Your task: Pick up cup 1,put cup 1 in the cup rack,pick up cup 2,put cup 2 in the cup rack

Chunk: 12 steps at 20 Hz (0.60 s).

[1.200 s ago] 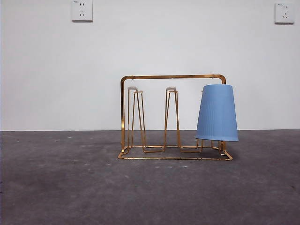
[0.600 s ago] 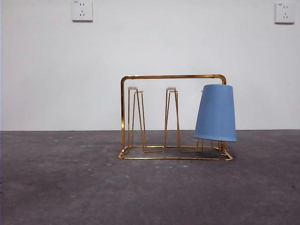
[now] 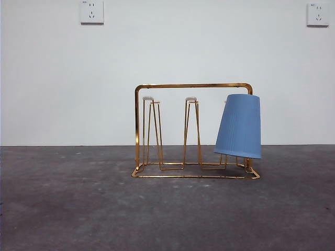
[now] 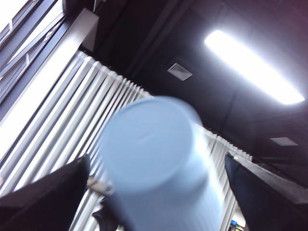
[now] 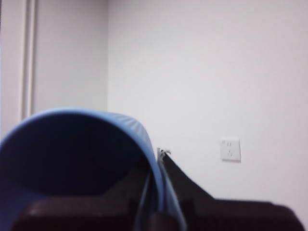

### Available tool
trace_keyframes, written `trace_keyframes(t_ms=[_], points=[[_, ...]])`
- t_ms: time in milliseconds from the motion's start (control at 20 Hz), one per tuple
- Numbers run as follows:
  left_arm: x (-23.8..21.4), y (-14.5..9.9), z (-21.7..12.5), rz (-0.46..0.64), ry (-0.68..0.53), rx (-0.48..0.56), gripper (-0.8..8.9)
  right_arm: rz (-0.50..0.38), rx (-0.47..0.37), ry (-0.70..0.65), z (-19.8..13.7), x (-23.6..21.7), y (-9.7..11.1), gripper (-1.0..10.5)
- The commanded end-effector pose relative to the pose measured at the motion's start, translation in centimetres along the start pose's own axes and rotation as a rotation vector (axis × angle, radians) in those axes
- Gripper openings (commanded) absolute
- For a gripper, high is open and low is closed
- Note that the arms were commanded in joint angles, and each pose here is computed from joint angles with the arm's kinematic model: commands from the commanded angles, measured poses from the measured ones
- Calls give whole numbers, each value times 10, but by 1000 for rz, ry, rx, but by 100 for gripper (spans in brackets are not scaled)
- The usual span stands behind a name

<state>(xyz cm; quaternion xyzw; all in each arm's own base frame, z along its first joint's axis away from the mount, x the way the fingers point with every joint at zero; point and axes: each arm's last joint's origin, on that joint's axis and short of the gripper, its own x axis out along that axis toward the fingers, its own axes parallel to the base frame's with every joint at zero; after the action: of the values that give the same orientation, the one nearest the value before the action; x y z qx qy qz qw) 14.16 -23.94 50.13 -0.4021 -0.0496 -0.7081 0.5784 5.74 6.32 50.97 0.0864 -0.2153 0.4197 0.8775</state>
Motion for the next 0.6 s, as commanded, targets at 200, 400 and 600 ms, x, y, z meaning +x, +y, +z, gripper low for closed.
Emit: trace_keyframes(t_ms=[200, 400, 600], points=[[1, 1, -2, -8, -1, -2, 463, 2, 8, 33, -10, 12, -1, -16], [1, 0, -2, -13, 1, 4, 236, 1, 7, 40, -11, 14, -1, -16], [1, 0, -2, -13, 0, 18, 58, 1, 4, 41, -11, 14, -1, -15]])
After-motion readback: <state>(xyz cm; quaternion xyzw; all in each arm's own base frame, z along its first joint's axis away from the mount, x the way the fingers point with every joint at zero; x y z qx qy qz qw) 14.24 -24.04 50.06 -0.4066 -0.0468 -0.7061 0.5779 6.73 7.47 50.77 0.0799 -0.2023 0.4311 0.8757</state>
